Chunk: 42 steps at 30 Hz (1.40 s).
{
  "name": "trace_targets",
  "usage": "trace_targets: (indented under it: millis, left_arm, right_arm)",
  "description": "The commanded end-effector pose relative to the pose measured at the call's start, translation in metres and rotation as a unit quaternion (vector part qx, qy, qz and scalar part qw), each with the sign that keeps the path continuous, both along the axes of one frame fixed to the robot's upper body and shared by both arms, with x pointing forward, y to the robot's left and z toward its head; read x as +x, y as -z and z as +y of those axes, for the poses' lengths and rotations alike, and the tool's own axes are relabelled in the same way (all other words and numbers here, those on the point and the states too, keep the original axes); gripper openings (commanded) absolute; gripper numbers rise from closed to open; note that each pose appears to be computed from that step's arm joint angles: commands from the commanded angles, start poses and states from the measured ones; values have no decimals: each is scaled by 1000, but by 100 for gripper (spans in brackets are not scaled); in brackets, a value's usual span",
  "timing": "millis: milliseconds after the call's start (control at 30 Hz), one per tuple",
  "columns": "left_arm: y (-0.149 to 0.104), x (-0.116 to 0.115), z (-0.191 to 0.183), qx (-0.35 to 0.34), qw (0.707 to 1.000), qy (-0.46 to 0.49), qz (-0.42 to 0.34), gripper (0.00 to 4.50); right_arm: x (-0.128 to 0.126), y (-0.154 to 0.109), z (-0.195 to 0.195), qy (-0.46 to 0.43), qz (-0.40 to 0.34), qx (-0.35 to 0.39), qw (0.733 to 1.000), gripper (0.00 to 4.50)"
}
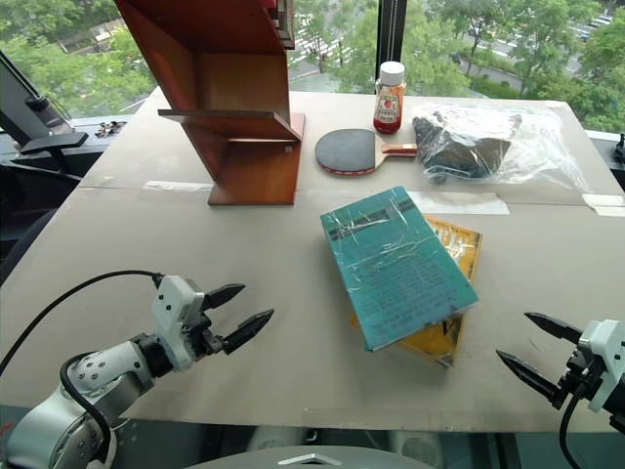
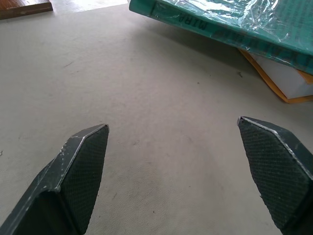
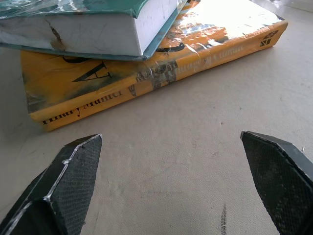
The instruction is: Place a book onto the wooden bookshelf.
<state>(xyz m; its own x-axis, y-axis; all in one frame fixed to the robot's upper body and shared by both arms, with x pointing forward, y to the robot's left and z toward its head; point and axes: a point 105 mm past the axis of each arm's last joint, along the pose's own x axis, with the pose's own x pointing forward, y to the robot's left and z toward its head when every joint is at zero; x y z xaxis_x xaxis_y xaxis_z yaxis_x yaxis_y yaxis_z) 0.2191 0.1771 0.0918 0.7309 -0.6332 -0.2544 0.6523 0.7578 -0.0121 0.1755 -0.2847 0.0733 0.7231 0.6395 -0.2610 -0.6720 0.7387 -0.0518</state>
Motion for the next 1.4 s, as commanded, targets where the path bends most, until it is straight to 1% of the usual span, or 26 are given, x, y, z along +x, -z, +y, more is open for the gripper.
trace_targets:
  millis: [33,200,433,767,900,967,1000,1033,1167,1233,1300,1400]
  left_arm:
    - [-13,0,-3,2,999,19,-33,435]
    - [-12,3,-1,8,998,44,-35,435]
    - [-13,4,2,6,998,50,-36,435]
    - [-14,4,1,12,997,68,-41,435]
    - [-19,11,-17,-32,995,93,-30,435]
    - [-19,18,-31,-63,993,96,-2,435]
    - [-20,19,-39,-93,990,107,27,435]
    - [-21,18,-45,-122,984,117,59,435]
    - [-21,16,-63,-167,961,149,165,435]
    - [-21,21,-68,-203,944,142,219,435]
    - [-21,31,-73,-228,931,125,256,435]
    - [-18,39,-85,-260,906,121,311,435]
  right_arm:
    - [-1,-4,-1,1,-14,1,1000,450]
    - [-1,-6,2,8,-21,9,1000,450]
    - [1,-13,1,11,-29,8,999,450]
    - [0,-12,1,10,-30,9,999,450]
    - [-2,-13,6,11,-35,14,999,450]
    - [-5,-18,14,3,-40,18,999,450]
    - [-6,-24,19,-2,-50,19,999,450]
    - [-6,-32,23,-6,-64,20,998,450]
    - [-6,-67,42,-15,-111,34,993,450]
    - [-11,-81,54,-31,-114,35,992,450]
    - [-16,-88,61,-44,-109,30,993,450]
    - [-22,-99,65,-54,-103,19,993,450]
